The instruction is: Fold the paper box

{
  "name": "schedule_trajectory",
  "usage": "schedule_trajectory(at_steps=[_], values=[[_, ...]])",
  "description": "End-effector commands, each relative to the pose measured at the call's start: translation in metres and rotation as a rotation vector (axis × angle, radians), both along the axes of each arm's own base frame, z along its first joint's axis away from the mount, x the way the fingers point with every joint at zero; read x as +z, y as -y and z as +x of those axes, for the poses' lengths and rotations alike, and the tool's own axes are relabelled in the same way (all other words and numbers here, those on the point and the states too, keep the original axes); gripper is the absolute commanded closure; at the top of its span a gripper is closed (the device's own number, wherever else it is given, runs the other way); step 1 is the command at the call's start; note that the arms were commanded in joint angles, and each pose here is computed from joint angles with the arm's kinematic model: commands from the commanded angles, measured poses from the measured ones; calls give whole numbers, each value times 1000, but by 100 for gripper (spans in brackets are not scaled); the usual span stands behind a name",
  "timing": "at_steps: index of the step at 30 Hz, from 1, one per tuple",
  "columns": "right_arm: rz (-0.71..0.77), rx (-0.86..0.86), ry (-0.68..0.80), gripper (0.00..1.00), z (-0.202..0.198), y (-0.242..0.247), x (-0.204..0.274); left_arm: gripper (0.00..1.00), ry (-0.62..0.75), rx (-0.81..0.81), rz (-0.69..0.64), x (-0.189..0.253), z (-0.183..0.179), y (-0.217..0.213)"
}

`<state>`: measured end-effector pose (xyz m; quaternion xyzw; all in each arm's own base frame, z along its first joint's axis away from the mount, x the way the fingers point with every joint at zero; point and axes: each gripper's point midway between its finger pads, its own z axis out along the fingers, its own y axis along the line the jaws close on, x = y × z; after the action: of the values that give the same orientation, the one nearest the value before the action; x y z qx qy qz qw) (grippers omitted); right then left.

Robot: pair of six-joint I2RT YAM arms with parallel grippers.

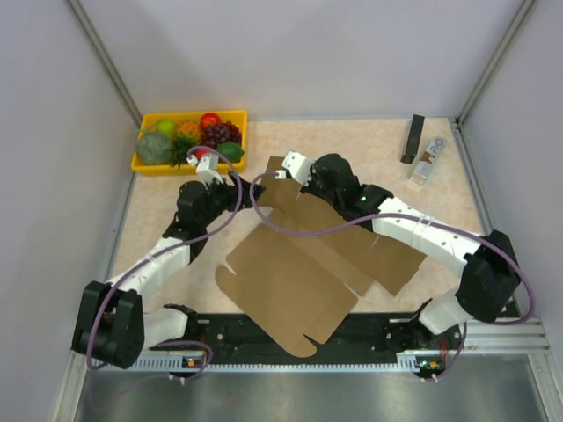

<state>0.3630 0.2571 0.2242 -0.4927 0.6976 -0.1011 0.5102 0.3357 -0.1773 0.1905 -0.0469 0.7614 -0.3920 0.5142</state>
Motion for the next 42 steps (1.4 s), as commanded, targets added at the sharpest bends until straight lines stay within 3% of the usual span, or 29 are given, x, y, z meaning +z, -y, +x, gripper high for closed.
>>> schedule_trajectory(at_steps=[1,5,8,10,12,15,19,22,24,28,30,35,38,42], values=[[44,12,77,100,-5,-3,29,24,85,-70,104,20,30,13],[23,13,100,100,-9,-7,29,29,147,-82,116,34,45,18],[-22,13,146,100,-16,-14,24,42,170,-50,103,41,54,15],[-34,20,169,100,-21,-19,23,41,167,-57,93,45,57,17],[-55,22,191,100,-24,-21,22,26,158,-66,80,51,60,18],[-92,20,216,100,-31,-26,20,22,127,-96,69,45,56,17],[-163,39,230,100,-43,-34,7,24,149,-136,40,44,41,18],[-209,21,263,100,-49,-42,-1,37,142,-165,21,46,28,19],[-216,26,265,100,-54,-45,-6,39,137,-188,15,45,17,20],[-174,21,242,100,-58,-46,-11,52,218,-196,25,60,-7,14],[-159,24,227,99,-61,-47,-17,59,236,-131,75,46,-9,2],[-118,26,217,99,-65,-46,-22,59,340,-62,48,49,-28,-12],[-76,26,215,99,-67,-46,-18,59,411,-128,16,49,-45,2],[-44,60,205,99,-71,-51,-16,60,570,-194,178,40,-52,34]])
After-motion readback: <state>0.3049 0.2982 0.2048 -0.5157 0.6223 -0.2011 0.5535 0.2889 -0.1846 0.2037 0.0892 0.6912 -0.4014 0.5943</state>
